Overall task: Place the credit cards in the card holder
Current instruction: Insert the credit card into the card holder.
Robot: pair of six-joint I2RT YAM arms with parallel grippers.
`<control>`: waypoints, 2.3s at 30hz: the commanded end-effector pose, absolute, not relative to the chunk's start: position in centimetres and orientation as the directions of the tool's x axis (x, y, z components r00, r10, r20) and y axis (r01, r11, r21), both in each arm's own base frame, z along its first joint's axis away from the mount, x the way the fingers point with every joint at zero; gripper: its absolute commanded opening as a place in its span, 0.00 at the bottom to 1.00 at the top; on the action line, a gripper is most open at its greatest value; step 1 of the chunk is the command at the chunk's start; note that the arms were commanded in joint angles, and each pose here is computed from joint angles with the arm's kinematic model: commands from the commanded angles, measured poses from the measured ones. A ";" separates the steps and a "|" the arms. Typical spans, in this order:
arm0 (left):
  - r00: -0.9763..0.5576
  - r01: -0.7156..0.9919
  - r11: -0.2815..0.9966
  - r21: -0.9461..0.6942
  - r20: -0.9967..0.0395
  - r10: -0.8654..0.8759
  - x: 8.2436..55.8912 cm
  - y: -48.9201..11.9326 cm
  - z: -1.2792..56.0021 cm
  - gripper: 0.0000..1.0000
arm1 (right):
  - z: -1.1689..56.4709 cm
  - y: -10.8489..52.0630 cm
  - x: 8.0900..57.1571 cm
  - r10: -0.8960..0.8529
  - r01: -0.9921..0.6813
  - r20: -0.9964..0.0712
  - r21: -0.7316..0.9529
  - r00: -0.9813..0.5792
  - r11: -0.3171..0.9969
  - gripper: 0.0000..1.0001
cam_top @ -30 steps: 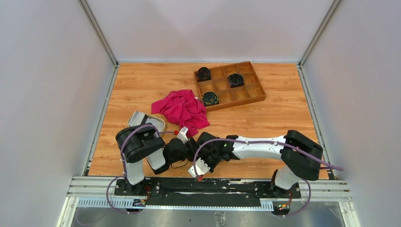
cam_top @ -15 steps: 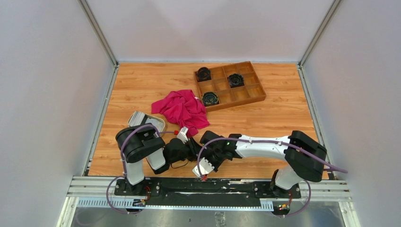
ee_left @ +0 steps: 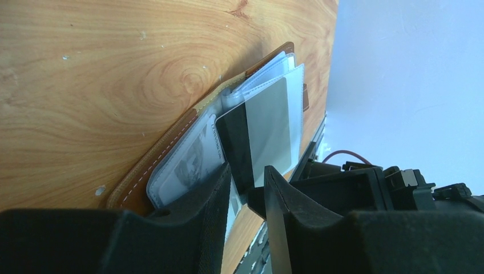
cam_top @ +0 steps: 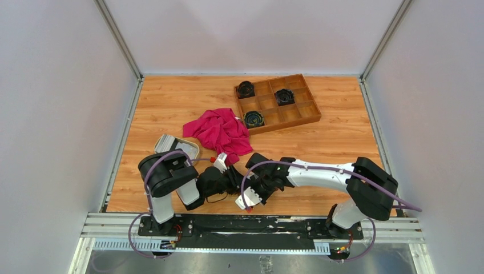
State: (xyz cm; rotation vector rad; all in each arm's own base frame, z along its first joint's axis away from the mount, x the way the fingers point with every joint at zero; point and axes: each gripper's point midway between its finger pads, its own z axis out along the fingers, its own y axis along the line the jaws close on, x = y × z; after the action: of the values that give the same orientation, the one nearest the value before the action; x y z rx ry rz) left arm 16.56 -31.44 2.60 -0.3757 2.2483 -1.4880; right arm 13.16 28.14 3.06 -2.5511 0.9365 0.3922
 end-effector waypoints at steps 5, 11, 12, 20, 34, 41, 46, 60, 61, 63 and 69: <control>-0.871 -0.034 0.518 -0.855 -0.229 -0.435 16.2 -29.3 -0.8 0.37 | 3.4 26.6 13.0 -0.577 -0.688 -0.407 -0.217 0.708 -0.692 0.11; -0.870 -0.034 0.518 -0.855 -0.229 -0.436 16.2 -29.2 -0.8 0.38 | 4.0 26.5 13.1 -0.580 -0.707 -0.439 -0.215 0.686 -0.673 0.11; -0.870 -0.033 0.516 -0.856 -0.229 -0.437 16.3 -29.2 -0.7 0.38 | 4.2 26.6 13.0 -0.580 -0.713 -0.451 -0.212 0.679 -0.669 0.11; -0.868 -0.017 0.501 -0.865 -0.236 -0.437 16.4 -29.5 0.0 0.39 | 6.8 27.8 12.3 -0.564 -0.783 -0.608 -0.162 0.559 -0.601 0.12; -0.887 0.029 0.504 -0.863 -0.255 -0.385 16.9 -31.3 1.1 0.32 | 8.7 26.5 16.6 -0.626 -0.908 -0.690 -0.112 0.363 -0.403 0.12; -0.899 0.076 0.469 -0.880 -0.263 -0.349 17.1 -33.0 2.4 0.27 | 8.1 26.7 17.0 -0.656 -0.924 -0.684 -0.071 0.319 -0.376 0.11; -0.904 0.099 0.448 -0.889 -0.268 -0.332 16.9 -33.5 3.2 0.25 | 7.9 26.7 17.2 -0.666 -0.931 -0.683 -0.056 0.300 -0.362 0.12; -0.871 0.125 0.517 -0.846 -0.344 -0.352 16.9 -31.1 3.8 0.31 | 7.6 27.3 16.1 -0.636 -0.930 -0.739 0.037 0.221 -0.366 0.11; -0.870 0.128 0.517 -0.846 -0.346 -0.350 16.9 -31.2 3.9 0.31 | 7.7 27.4 16.0 -0.634 -0.928 -0.740 0.035 0.226 -0.371 0.11; -0.877 0.132 0.517 -0.846 -0.342 -0.337 16.8 -31.4 3.7 0.31 | 7.7 27.5 15.9 -0.633 -0.926 -0.739 0.033 0.230 -0.375 0.11; -0.868 0.115 0.544 -0.831 -0.351 -0.352 17.1 -30.5 3.2 0.26 | 7.2 27.7 14.2 -0.596 -0.892 -0.747 0.009 0.295 -0.453 0.11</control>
State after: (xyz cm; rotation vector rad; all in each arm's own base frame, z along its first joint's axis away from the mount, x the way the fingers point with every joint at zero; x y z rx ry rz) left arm 16.65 -31.64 3.87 -0.1882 2.2971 -1.3644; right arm 16.33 27.30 7.32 -2.0971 1.4260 0.9133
